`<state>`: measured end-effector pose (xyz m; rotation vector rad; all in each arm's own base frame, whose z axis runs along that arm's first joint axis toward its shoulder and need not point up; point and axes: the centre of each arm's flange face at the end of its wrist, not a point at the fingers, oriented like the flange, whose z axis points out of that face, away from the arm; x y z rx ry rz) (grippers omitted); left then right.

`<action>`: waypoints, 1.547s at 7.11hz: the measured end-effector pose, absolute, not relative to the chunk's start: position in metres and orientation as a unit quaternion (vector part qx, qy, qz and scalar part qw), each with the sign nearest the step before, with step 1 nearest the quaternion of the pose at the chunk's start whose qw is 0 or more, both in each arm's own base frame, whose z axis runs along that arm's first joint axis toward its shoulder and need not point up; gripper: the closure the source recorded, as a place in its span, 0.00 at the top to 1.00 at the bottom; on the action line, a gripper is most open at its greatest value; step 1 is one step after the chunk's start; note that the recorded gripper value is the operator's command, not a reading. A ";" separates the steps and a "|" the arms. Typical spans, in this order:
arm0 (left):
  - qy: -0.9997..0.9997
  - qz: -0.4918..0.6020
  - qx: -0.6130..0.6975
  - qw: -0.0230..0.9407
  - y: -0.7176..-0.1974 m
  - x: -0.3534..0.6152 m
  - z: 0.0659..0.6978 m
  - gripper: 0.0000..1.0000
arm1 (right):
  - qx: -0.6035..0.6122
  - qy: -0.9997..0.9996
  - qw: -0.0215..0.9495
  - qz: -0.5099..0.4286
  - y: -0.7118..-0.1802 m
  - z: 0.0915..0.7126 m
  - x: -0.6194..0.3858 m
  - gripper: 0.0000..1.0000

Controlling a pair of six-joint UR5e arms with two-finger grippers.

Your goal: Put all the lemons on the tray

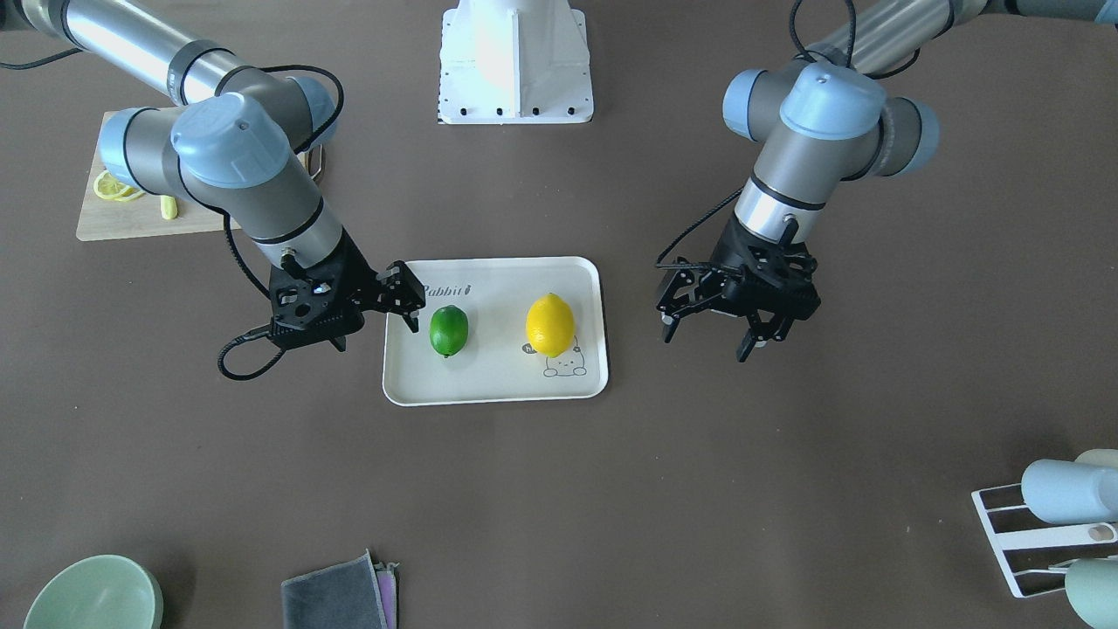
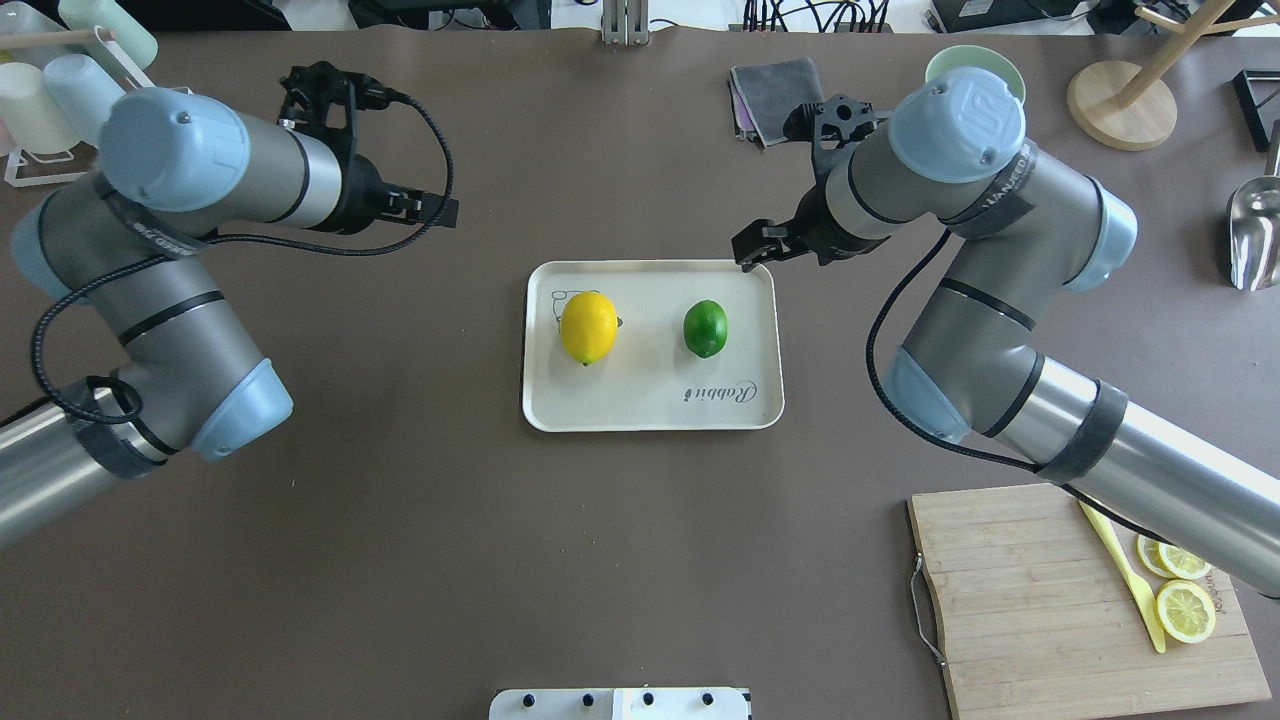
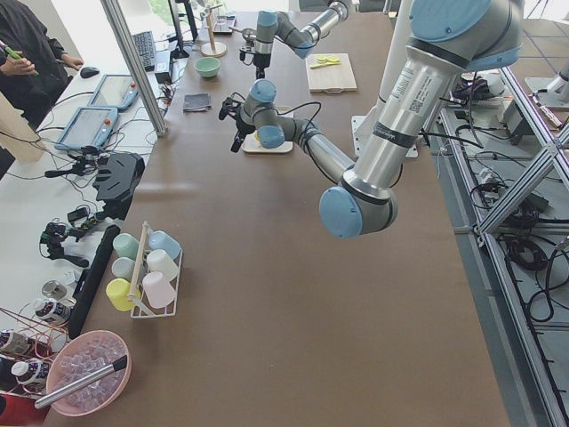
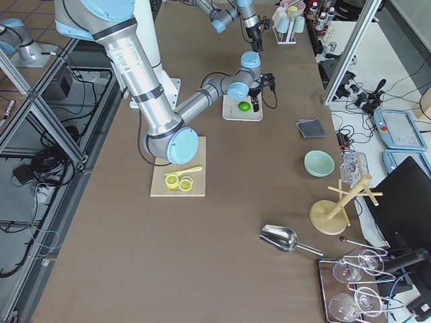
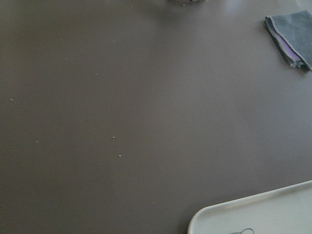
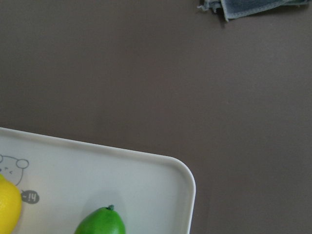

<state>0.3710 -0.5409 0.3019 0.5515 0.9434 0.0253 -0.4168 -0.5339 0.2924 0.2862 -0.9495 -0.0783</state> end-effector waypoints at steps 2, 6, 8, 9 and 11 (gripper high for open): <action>0.407 0.014 0.272 0.872 -0.555 0.288 0.360 0.98 | 0.156 -0.437 0.885 -0.032 -0.542 0.322 -0.374 1.00; 0.335 0.029 0.236 0.912 -0.555 0.140 0.491 0.98 | 0.112 -0.405 0.908 0.007 -0.557 0.402 -0.271 1.00; 0.287 0.061 0.207 0.933 -0.551 0.031 0.533 0.98 | 0.093 -0.392 0.914 -0.045 -0.558 0.472 -0.164 1.00; 0.274 0.059 0.184 0.942 -0.547 -0.016 0.546 0.98 | 0.087 -0.388 0.915 -0.059 -0.547 0.511 -0.103 1.00; 0.308 0.040 0.136 0.941 -0.526 -0.084 0.568 0.98 | 0.069 -0.374 0.924 -0.050 -0.506 0.586 -0.010 1.00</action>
